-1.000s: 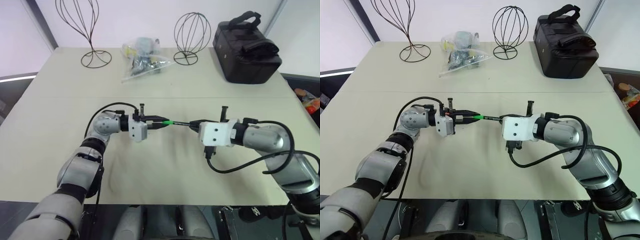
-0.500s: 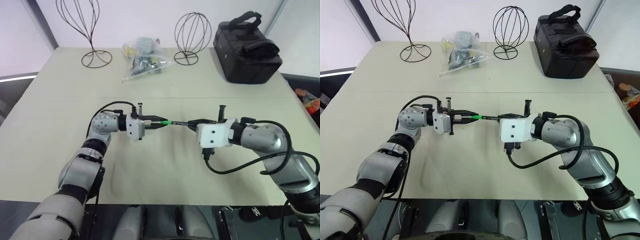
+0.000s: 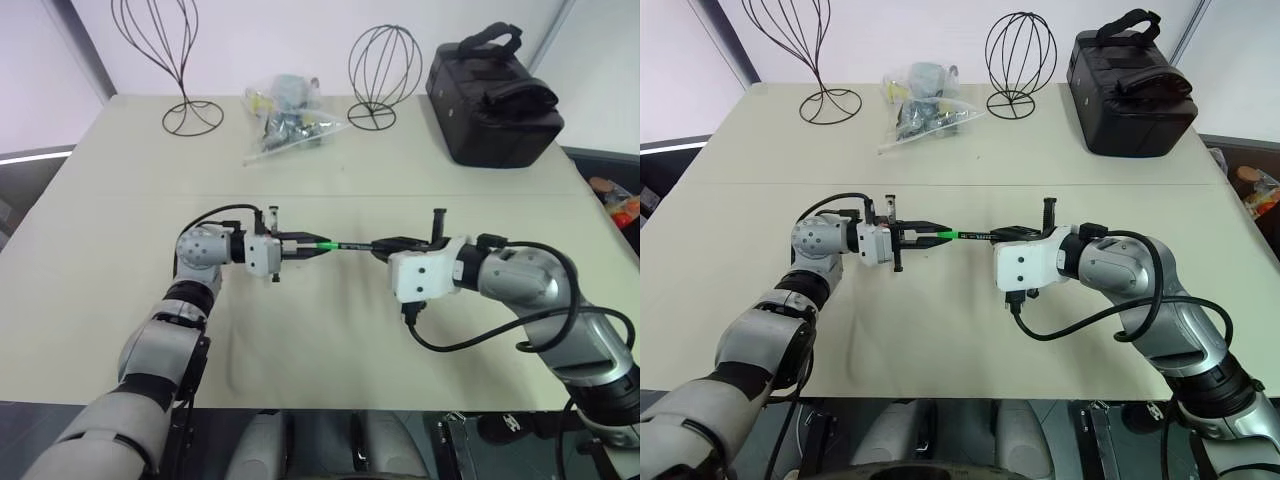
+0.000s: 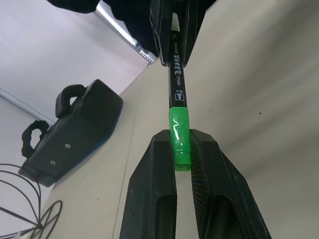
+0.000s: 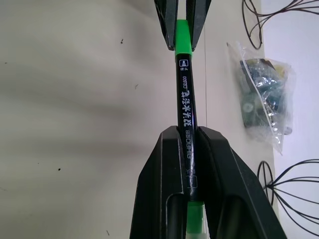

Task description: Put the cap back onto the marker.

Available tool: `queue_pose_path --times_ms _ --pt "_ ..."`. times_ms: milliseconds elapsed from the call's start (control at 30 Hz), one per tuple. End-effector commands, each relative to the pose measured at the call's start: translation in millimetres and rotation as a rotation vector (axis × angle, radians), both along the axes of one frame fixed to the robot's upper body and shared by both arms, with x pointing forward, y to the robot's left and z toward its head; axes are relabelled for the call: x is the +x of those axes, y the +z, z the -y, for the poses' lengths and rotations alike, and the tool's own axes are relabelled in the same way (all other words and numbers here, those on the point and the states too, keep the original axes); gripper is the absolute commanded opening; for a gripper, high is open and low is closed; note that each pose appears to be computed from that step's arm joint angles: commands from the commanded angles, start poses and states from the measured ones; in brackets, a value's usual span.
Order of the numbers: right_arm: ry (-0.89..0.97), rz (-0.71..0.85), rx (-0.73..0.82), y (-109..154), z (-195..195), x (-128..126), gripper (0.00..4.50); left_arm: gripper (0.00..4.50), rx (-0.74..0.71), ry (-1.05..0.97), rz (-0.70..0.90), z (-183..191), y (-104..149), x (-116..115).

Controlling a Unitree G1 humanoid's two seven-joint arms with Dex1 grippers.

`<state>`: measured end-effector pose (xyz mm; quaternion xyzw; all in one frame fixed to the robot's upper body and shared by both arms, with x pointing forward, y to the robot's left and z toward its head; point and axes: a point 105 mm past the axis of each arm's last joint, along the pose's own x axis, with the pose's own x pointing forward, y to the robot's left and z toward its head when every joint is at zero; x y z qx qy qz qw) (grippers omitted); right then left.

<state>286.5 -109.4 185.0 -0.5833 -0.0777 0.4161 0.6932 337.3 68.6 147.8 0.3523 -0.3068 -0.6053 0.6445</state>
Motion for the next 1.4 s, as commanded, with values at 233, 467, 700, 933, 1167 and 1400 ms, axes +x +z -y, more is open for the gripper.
queue_pose_path --times_ms 233,467,700,933,1167,1400 --pt "0.045 0.016 0.003 4.1 -2.6 -6.5 0.00 2.82 -0.030 -0.083 0.087 18.6 12.9 -9.2" --pt "0.020 0.003 -0.003 3.0 7.2 -5.7 0.00 4.47 -0.012 -0.075 0.080 11.4 9.0 -9.6" --pt "-0.044 0.008 -0.005 9.1 28.9 -1.5 0.00 4.47 -0.005 -0.037 0.074 -4.2 8.6 -7.5" --pt "-0.176 0.000 0.130 14.2 47.6 4.0 0.00 4.47 -0.075 0.110 -0.034 -22.7 10.6 8.4" --pt "-0.457 -0.066 0.461 13.1 65.5 5.1 0.00 4.47 -0.181 0.394 -0.333 -40.9 -3.4 36.7" --pt "-0.751 -0.082 0.652 3.9 79.2 0.3 0.00 4.47 -0.360 0.667 -0.468 -44.8 1.8 35.3"
